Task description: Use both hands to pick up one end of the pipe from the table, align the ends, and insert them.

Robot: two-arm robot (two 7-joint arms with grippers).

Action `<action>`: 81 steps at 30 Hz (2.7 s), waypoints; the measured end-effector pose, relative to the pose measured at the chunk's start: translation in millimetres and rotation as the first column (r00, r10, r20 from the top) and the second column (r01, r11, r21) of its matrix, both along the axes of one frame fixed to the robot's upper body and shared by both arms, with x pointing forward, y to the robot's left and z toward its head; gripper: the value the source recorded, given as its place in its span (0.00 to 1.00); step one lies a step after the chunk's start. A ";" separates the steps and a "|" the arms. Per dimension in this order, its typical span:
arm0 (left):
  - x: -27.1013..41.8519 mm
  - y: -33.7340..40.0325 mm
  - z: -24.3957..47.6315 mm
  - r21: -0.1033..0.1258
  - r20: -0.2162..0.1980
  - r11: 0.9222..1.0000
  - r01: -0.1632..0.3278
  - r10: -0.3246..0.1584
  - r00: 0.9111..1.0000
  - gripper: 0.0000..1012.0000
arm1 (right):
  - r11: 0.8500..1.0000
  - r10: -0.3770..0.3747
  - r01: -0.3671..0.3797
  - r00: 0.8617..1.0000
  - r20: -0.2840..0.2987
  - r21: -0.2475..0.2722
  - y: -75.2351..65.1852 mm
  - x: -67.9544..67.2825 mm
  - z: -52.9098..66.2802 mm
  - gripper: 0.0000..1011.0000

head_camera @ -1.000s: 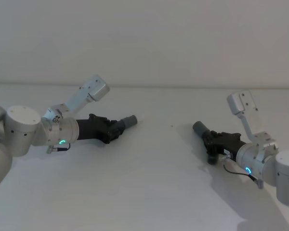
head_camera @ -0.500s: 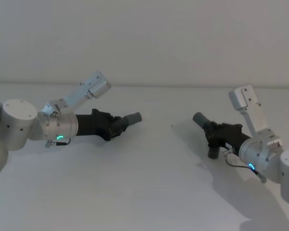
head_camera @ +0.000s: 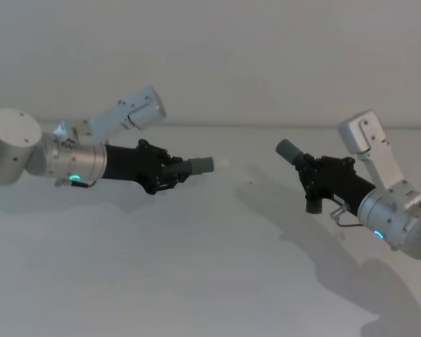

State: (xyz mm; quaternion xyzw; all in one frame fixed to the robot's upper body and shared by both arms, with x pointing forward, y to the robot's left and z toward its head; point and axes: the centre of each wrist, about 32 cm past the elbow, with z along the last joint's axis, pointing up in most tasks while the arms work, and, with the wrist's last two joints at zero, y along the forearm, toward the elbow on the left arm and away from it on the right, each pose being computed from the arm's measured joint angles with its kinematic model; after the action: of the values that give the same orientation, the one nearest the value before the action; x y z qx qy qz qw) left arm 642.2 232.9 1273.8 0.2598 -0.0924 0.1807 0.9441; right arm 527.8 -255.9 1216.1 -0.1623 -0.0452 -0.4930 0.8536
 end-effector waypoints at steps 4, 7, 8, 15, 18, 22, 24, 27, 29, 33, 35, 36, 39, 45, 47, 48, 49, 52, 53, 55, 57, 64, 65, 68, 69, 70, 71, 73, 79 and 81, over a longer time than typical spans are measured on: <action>-0.4 1.6 15.5 0.046 0.039 0.998 0.051 -0.053 0.998 0.31 | 0.998 0.064 -0.062 0.996 0.067 -0.032 -4.9 0.7 5.0 0.12; -1.8 1.5 27.8 0.087 0.073 0.993 0.086 -0.092 0.993 0.31 | 0.992 0.111 -0.105 0.988 0.107 -0.064 -8.0 2.0 8.8 0.11; -2.7 1.8 33.8 0.107 0.089 0.989 0.101 -0.111 0.990 0.31 | 0.991 0.122 -0.114 0.986 0.114 -0.069 -8.3 2.1 9.3 0.11; -7.6 3.4 59.6 0.199 0.165 0.970 0.143 -0.177 0.970 0.31 | 0.962 0.241 -0.212 0.955 0.175 -0.171 -11.6 5.5 17.0 0.11; -9.5 5.2 68.9 0.228 0.192 0.962 0.146 -0.192 0.962 0.31 | 0.949 0.277 -0.239 0.943 0.183 -0.206 -12.0 6.6 19.0 0.10; -11.5 7.8 79.5 0.260 0.225 0.954 0.146 -0.206 0.952 0.31 | 0.926 0.327 -0.275 0.927 0.184 -0.260 -12.3 8.5 22.1 0.10; -12.0 8.8 82.5 0.269 0.235 0.952 0.144 -0.210 0.949 0.31 | 0.908 0.359 -0.298 0.916 0.180 -0.295 -12.3 9.4 23.8 0.10; -12.6 10.7 88.3 0.282 0.253 0.949 0.141 -0.216 0.943 0.31 | 0.889 0.388 -0.318 0.905 0.173 -0.328 -12.3 10.3 25.5 0.10; -12.6 11.7 91.5 0.287 0.265 0.948 0.140 -0.219 0.939 0.31 | 0.870 0.416 -0.339 0.895 0.163 -0.359 -11.6 11.0 27.0 0.10; -12.1 12.5 96.1 0.293 0.282 0.946 0.141 -0.226 0.932 0.31 | 0.829 0.466 -0.376 0.874 0.140 -0.414 -9.9 12.3 30.4 0.09; -12.0 12.3 97.1 0.294 0.286 0.945 0.142 -0.229 0.930 0.31 | 0.817 0.480 -0.387 0.867 0.133 -0.428 -9.1 12.5 31.4 0.09; -11.6 12.4 98.1 0.295 0.289 0.945 0.144 -0.232 0.929 0.31 | 0.809 0.490 -0.394 0.862 0.129 -0.436 -8.4 12.6 32.2 0.09; -10.8 12.5 99.2 0.297 0.292 0.944 0.146 -0.236 0.927 0.31 | 0.797 0.504 -0.405 0.855 0.124 -0.447 -7.0 12.5 33.3 0.09; -9.3 12.1 98.8 0.294 0.284 0.943 0.157 -0.243 0.927 0.31 | 0.792 0.517 -0.415 0.846 0.129 -0.449 -3.7 11.6 33.9 0.09; -9.0 11.8 98.3 0.292 0.280 0.943 0.161 -0.245 0.928 0.31 | 0.795 0.517 -0.414 0.845 0.137 -0.443 -2.2 11.3 34.3 0.09; -8.7 11.7 97.9 0.290 0.277 0.943 0.164 -0.247 0.929 0.31 | 0.799 0.515 -0.413 0.845 0.143 -0.438 -1.0 11.0 34.3 0.09; -8.6 11.7 97.6 0.289 0.275 0.943 0.166 -0.248 0.929 0.31 | 0.801 0.514 -0.412 0.845 0.146 -0.435 -0.5 10.8 34.3 0.09; -8.3 11.5 96.6 0.285 0.268 0.943 0.172 -0.250 0.930 0.31 | 0.810 0.509 -0.407 0.846 0.160 -0.422 1.7 10.3 34.9 0.09; -8.3 11.5 96.4 0.284 0.266 0.943 0.173 -0.251 0.931 0.31 | 0.812 0.507 -0.406 0.846 0.164 -0.419 2.3 10.2 35.2 0.09; -8.1 11.4 95.7 0.282 0.261 0.943 0.177 -0.253 0.932 0.31 | 0.819 0.502 -0.402 0.847 0.173 -0.410 3.8 10.1 35.7 0.09; -8.0 11.3 95.0 0.279 0.257 0.943 0.180 -0.254 0.932 0.31 | 0.824 0.498 -0.398 0.849 0.180 -0.403 5.3 9.8 36.3 0.09; -7.9 11.2 93.4 0.275 0.248 0.943 0.186 -0.257 0.934 0.31 | 0.832 0.491 -0.394 0.851 0.189 -0.390 8.5 9.2 37.3 0.09; -7.9 11.3 93.1 0.275 0.246 0.943 0.187 -0.257 0.935 0.31 | 0.833 0.491 -0.394 0.851 0.189 -0.389 8.9 9.2 37.4 0.09; -7.7 11.2 92.8 0.274 0.243 0.943 0.188 -0.258 0.935 0.31 | 0.835 0.489 -0.394 0.851 0.190 -0.385 10.0 8.9 37.8 0.08; -7.6 11.2 92.8 0.274 0.243 0.943 0.189 -0.258 0.935 0.31 | 0.835 0.489 -0.394 0.851 0.192 -0.383 10.7 8.7 38.2 0.08; -7.5 11.2 92.8 0.275 0.242 0.943 0.189 -0.258 0.935 0.31 | 0.836 0.489 -0.394 0.851 0.192 -0.382 10.9 8.6 38.2 0.08; -7.4 11.1 92.8 0.275 0.242 0.943 0.189 -0.258 0.935 0.31 | 0.836 0.489 -0.394 0.851 0.192 -0.380 11.3 8.5 38.3 0.08; -7.0 10.9 92.7 0.275 0.241 0.942 0.190 -0.258 0.936 0.31 | 0.837 0.489 -0.395 0.851 0.193 -0.379 11.7 8.4 38.4 0.08; -5.5 9.8 92.4 0.274 0.240 0.942 0.192 -0.261 0.935 0.31 | 0.839 0.490 -0.398 0.850 0.195 -0.372 13.4 8.2 38.9 0.08; -4.7 9.0 91.9 0.273 0.240 0.942 0.195 -0.262 0.935 0.31 | 0.839 0.491 -0.399 0.849 0.196 -0.370 13.9 8.2 39.0 0.08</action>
State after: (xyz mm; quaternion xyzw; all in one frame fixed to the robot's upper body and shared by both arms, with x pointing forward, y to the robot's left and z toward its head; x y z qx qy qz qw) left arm 637.6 242.0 1365.7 0.3341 -0.2727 0.0902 0.8977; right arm 536.0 -242.0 1255.1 -0.2093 -0.2816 -0.2832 0.8926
